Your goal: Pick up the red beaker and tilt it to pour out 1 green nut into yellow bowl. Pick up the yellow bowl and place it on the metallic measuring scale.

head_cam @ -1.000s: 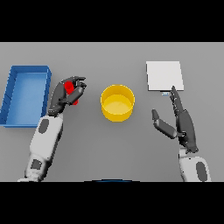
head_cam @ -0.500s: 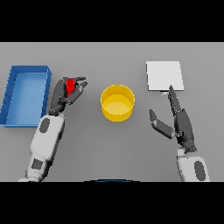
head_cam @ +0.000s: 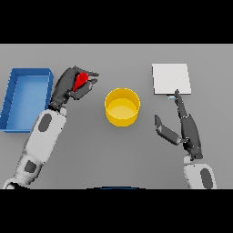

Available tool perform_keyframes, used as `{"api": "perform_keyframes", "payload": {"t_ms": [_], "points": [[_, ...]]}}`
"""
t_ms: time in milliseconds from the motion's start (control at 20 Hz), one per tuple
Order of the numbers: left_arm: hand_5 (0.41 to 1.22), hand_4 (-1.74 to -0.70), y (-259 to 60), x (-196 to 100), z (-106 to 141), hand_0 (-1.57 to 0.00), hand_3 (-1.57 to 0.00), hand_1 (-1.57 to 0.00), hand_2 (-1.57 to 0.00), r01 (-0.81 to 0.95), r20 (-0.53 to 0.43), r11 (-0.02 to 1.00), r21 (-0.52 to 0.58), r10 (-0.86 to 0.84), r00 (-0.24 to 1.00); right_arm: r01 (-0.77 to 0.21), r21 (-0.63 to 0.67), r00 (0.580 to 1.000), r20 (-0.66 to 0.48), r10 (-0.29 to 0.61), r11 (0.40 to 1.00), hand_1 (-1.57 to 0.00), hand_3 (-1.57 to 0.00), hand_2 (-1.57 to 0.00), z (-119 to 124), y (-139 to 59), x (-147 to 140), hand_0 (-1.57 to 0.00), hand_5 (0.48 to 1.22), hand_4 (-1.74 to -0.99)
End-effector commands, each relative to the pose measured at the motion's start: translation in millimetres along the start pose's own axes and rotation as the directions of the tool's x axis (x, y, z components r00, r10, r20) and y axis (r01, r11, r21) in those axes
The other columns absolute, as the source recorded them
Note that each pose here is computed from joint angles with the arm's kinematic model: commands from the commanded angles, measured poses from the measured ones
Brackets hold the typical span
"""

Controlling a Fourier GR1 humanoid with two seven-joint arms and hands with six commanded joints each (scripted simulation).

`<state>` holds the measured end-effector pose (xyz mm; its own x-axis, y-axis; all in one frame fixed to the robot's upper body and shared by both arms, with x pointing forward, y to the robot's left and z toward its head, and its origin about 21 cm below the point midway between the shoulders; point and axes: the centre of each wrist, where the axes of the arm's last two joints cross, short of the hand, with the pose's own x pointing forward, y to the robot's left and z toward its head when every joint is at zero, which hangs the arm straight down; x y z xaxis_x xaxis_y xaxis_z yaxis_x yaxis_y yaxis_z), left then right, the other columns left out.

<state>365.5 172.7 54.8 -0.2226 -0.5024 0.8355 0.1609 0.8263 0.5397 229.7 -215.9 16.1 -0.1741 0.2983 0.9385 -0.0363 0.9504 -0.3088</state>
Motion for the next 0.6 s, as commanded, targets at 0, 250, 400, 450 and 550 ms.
{"api": "perform_keyframes", "payload": {"t_ms": [0, 250, 400, 450, 550], "points": [[1.119, -1.73, 0.8, 2.2, -0.5, -1.56, -1.56, -1.56, -1.56, 0.038, -0.002, 0.999, -0.023, -0.038, 0.999, 0.006, 0.003, 1.0, 0.002, -0.006, 1.0, 0.0, 0.0, 0.0, 4.3, 2.4, -1.4, 0.0, 0.694, -1.243], [1.112, -1.73, 3.6, 11.9, -8.2, -1.56, -1.56, -1.56, -1.56, 0.17, 0.004, 0.982, -0.082, -0.171, 0.985, 0.007, -0.003, 1.0, -0.019, -0.007, 1.0, 0.0, 0.0, 0.0, 7.5, 0.4, 0.4, 0.0, 0.711, -1.248], [1.123, -1.74, -2.0, 22.4, -19.5, -1.57, -1.57, -1.57, -1.57, 0.404, 0.081, 0.903, -0.146, -0.396, 0.915, 0.01, 0.006, 1.0, -0.011, -0.01, 1.0, 0.0, 0.0, 0.0, 5.6, -0.2, 1.4, 0.0, 0.719, -1.26], [1.137, -1.74, -5.2, 26.4, -22.3, -1.57, -1.57, -1.57, -1.57, 0.488, 0.124, 0.857, -0.167, -0.472, 0.873, 0.017, 0.014, 1.0, -0.002, -0.017, 1.0, 0.0, 0.0, 0.0, 6.3, 0.6, 1.4, 0.0, 0.72, -1.266], [1.152, -1.74, -10.9, 32.0, -30.6, -1.57, -1.57, -1.57, -1.57, 0.62, 0.165, 0.762, -0.188, -0.597, 0.785, 0.027, 0.015, 1.0, -0.012, -0.026, 1.0, 0.0, 0.0, 0.0, 3.0, 2.8, 0.8, 0.0, 0.721, -1.267]]}}
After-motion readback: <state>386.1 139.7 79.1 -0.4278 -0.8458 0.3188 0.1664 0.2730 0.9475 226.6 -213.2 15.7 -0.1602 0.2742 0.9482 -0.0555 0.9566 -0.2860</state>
